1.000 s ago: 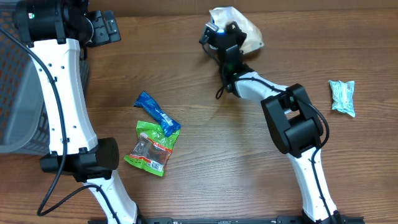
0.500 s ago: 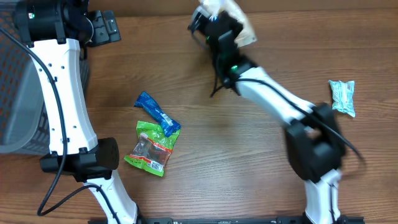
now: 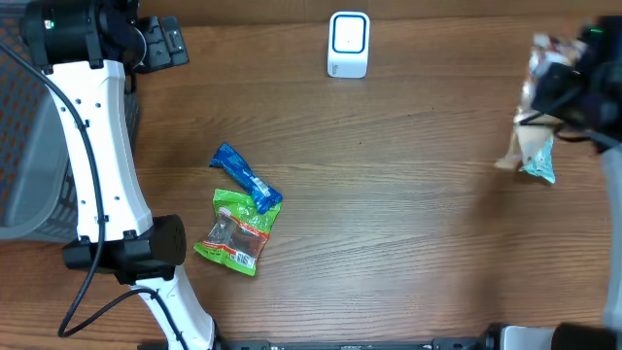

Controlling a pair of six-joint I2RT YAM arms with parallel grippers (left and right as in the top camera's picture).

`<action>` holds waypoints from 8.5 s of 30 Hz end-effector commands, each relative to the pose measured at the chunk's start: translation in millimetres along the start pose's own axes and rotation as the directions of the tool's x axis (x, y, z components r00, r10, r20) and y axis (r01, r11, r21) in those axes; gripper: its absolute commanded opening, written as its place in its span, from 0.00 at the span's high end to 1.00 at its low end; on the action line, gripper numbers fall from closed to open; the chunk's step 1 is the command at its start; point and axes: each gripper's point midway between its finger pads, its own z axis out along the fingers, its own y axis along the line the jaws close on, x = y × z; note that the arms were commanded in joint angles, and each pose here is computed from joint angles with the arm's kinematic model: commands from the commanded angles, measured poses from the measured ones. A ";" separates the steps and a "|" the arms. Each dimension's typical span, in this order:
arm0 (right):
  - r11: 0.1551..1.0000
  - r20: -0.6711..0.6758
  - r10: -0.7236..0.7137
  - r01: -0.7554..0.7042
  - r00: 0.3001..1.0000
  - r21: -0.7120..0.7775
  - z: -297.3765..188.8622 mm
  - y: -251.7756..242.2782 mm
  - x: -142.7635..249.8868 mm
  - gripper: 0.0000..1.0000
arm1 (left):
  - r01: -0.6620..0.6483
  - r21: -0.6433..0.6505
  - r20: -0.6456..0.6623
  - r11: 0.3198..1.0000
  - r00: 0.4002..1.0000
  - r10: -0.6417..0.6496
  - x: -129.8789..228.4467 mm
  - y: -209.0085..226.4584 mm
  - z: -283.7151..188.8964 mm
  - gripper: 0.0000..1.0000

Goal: Scan the item barcode

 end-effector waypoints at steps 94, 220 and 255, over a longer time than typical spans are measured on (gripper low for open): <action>0.696 -0.463 -0.705 0.652 0.538 -0.301 151.5 200.4 243.6 0.53 | -0.014 0.007 0.034 1.000 0.999 0.014 -2.9 -1.5 -14.0 0.00; 0.896 -0.335 -0.329 0.180 0.883 -0.407 195.2 147.4 258.2 0.96 | -0.014 0.008 0.034 1.000 0.999 0.014 -2.8 -1.6 -14.0 0.00; 0.091 0.431 -0.778 0.759 0.458 -0.644 -42.4 264.1 115.6 0.96 | -0.014 0.008 0.034 1.000 0.999 0.014 -2.8 -1.6 -14.0 0.00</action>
